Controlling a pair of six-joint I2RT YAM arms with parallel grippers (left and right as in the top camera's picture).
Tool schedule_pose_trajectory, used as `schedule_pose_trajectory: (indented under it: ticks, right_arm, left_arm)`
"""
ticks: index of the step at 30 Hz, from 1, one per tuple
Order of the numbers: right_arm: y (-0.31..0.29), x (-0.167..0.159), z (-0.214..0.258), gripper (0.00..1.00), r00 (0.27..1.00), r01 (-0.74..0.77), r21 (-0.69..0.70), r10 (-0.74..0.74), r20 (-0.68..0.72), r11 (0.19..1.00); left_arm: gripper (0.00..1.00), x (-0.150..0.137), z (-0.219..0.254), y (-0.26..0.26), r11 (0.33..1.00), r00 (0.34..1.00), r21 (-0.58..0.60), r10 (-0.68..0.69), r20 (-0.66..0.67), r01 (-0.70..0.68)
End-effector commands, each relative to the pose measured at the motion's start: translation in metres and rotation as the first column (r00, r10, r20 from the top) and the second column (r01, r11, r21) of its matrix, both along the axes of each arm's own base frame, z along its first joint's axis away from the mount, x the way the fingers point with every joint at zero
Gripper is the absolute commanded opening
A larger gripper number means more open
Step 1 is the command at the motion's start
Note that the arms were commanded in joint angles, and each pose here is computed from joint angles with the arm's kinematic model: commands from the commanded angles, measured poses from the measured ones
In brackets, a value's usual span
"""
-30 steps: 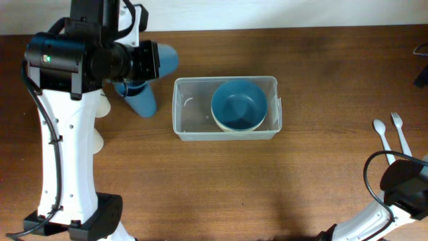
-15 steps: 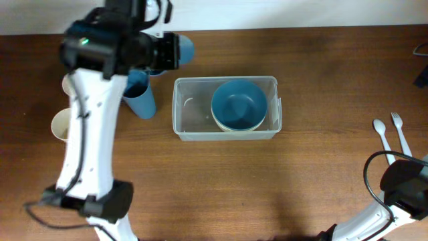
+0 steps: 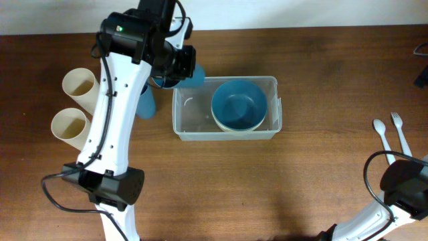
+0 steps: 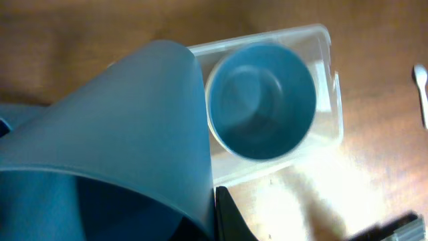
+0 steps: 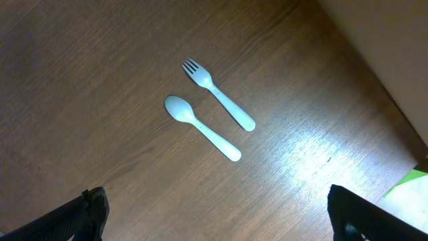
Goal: Pack container
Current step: 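Lift the blue cup and carry it over the container's left end, then lower the blue cup into the container and release it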
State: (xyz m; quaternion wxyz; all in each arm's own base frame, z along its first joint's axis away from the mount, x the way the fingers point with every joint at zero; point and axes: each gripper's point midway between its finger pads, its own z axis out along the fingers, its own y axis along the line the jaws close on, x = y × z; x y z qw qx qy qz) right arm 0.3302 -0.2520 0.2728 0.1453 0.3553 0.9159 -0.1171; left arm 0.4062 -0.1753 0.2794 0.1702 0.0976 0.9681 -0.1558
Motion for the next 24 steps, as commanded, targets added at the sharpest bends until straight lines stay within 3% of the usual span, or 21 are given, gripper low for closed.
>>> schedule_pose_trajectory:
  ticks: [1, 8, 15, 24]
  right_arm:
    - [-0.002, -0.001, -0.002, 0.99, 1.0, 0.005, -0.008, -0.005, -0.014, 1.0]
    - [-0.002, -0.001, -0.002, 0.99, 1.0, 0.005, -0.008, -0.005, -0.015, 1.0]
    - [-0.002, -0.001, -0.002, 0.99, 1.0, 0.005, -0.008, -0.005, -0.014, 1.0]
    - [-0.002, -0.001, -0.002, 0.99, 1.0, 0.005, -0.008, -0.005, -0.015, 1.0]
  left_arm:
    - [0.01, -0.012, -0.004, -0.008, 0.999, 0.998, 0.009, -0.054, -0.036, 0.054]
    - [0.01, -0.018, -0.031, -0.007, 0.997, 0.988, 0.044, -0.048, -0.146, 0.055]
    - [0.02, -0.008, -0.047, 0.004, 0.991, 0.989, 0.13, -0.016, -0.146, 0.036]
    - [0.02, 0.006, -0.066, -0.001, 0.99, 0.987, 0.133, -0.016, -0.158, 0.037]
